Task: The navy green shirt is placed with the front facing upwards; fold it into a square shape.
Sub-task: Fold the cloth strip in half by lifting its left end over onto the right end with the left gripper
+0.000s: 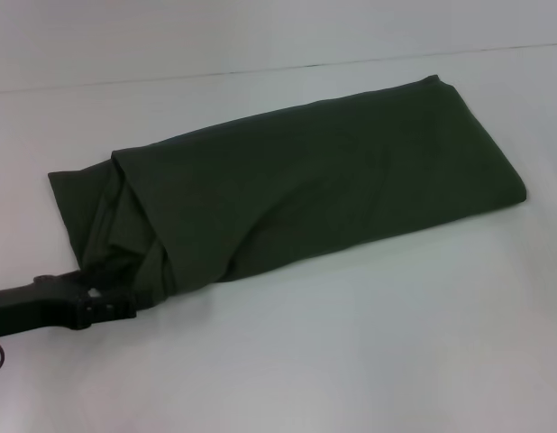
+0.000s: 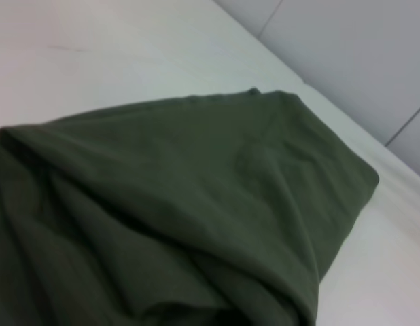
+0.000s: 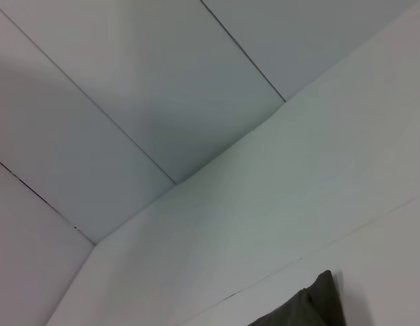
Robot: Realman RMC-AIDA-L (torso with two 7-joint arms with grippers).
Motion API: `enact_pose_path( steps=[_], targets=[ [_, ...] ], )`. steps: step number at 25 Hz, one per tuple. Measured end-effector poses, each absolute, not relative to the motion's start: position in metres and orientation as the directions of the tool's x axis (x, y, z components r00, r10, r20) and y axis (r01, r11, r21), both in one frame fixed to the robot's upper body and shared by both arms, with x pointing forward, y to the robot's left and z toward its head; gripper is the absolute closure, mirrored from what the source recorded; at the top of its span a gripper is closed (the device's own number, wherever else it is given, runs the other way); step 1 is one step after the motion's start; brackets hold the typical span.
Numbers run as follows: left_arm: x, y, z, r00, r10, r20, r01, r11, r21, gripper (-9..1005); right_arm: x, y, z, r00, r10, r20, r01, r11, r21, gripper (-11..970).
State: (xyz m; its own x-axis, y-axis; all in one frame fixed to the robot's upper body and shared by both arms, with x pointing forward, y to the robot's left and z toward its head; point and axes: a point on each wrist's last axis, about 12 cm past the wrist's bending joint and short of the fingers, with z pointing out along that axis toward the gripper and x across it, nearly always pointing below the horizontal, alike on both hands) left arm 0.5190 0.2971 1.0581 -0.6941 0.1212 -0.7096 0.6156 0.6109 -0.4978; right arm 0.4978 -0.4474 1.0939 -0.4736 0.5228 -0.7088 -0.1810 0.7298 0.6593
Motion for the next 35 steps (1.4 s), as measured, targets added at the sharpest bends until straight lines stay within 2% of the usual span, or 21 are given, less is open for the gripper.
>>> enact_pose_path(
  steps=[26,35],
  targets=[
    [0.532,0.281,1.054,-0.687,0.176,-0.705,0.632,0.625,-0.459,62,0.499,-0.444,1.092,-0.473,0.531,-0.703,-0.183,0.722,0.668,108],
    [0.533,0.278,1.056,-0.682,0.19,-0.706,0.646,0.609,-0.46,242,0.499,-0.444,1.093,-0.467,0.534,-0.705,-0.183,0.721,0.668,108]
  ],
)
